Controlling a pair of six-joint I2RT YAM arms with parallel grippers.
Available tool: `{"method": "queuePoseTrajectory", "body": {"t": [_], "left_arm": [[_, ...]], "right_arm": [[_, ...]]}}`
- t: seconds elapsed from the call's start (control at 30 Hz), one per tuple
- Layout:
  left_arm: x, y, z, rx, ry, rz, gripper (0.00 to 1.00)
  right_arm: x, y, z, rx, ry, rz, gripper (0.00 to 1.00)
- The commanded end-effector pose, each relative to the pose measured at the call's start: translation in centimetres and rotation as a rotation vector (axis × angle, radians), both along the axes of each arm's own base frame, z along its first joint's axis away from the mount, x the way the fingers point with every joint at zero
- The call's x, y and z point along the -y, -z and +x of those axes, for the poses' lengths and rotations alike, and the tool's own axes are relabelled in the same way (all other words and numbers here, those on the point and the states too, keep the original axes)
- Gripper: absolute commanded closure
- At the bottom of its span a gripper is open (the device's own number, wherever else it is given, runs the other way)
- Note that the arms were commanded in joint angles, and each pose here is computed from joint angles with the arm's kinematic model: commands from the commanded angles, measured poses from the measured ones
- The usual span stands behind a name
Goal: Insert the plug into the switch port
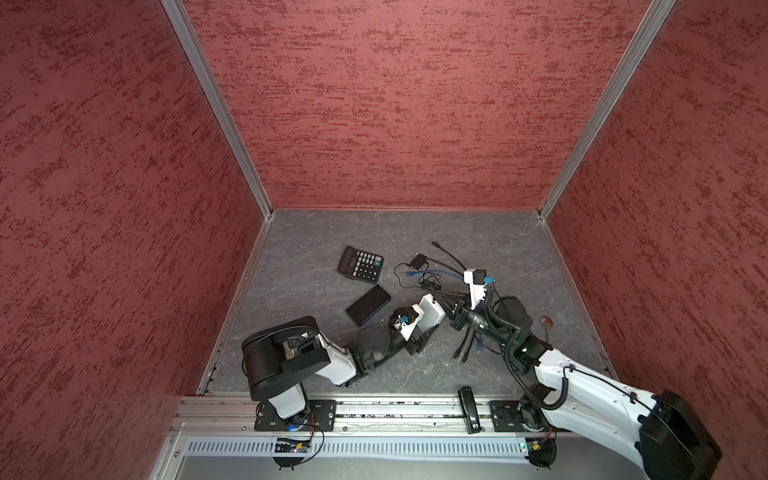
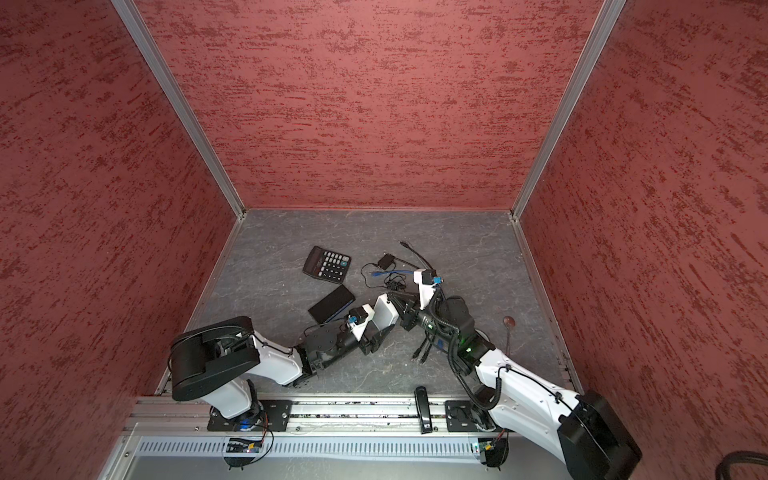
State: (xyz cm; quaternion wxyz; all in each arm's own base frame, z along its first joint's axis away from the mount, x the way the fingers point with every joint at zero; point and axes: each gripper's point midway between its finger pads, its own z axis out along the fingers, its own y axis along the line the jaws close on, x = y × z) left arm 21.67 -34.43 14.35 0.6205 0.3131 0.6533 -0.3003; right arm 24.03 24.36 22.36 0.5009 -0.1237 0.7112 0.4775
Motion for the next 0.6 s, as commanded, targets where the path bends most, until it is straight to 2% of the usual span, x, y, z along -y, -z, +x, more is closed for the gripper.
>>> {"method": "queuePoseTrajectory", "body": {"t": [0.0,0.3,0.57], "left_arm": [[0.9,-3.5,-0.2,0.044,0.028,-0.127,1.0],[0.5,-4.9,0.3,0.023,0.005,-0.192,1.0],[0.4,-6.4,0.8,0.051,-0.025,-0.165,1.0]], "right_arm": [[0.2,1.1,0.1,-0.024,0.015,-0.011,1.0],[0.5,3.0,0.0,-0.042,0.023,-0.087,1.0],[0.6,5.6,-0.4,-0.095,0.018,-0.181,1.0]]}}
